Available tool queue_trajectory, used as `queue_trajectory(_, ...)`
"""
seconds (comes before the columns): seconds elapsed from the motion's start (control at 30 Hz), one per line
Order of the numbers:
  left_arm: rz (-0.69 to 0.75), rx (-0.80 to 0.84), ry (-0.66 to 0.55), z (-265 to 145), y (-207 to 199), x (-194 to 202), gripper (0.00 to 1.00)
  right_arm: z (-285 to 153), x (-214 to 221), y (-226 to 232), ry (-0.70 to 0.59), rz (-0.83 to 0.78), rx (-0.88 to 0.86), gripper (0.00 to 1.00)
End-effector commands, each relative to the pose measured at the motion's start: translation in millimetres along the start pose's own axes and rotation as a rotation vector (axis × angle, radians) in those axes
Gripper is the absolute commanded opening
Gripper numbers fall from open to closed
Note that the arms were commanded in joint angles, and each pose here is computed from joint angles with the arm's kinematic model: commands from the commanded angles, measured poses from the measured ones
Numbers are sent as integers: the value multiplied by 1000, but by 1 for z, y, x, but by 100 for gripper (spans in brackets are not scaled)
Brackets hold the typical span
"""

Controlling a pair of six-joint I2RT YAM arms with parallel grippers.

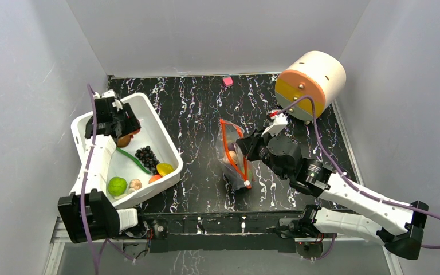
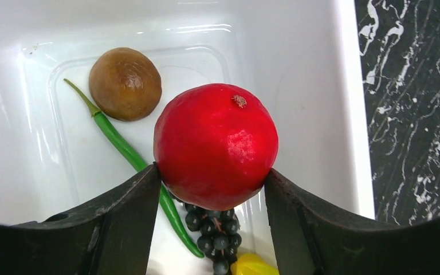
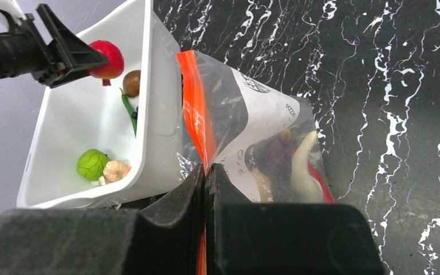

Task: Place the food in the zip-top bag and seal the zipper
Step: Pick up the fake fruit from the bin, then place the fake fruit in the zipper food storage bag.

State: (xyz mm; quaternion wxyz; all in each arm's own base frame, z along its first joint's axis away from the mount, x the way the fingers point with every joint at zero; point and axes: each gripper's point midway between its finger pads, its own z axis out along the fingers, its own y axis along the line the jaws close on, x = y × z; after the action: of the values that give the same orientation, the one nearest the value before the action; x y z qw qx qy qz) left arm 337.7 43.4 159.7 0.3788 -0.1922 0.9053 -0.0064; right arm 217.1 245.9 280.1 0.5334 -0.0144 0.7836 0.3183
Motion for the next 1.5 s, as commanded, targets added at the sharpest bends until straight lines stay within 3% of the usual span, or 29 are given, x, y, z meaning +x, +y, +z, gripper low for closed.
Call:
queue_trajectory(0.0, -16, 64, 20, -29, -12, 0, 41, 4, -8, 10, -31, 33, -31, 0)
queue_trajectory(0.27, -24, 217, -60, -74, -37, -12, 41, 17, 2, 11, -9, 24, -23, 0)
queue_trajectory(0.63, 12, 564, -24, -128, -94, -6, 41, 30, -3, 15, -33, 15, -3, 0)
queue_trajectory(0.87, -1, 875, 13, -171, -141, -3, 41, 36, -11, 26, -40, 45, -13, 0)
queue_trajectory(1.2, -83, 1070, 64, -201, -168, 12, 39, 42, -19, 38, -65, 79, -42, 0)
queue_trajectory(1.47, -85, 1143, 112, -201, -190, 31, 39, 45, -32, 54, -114, 134, -99, 0)
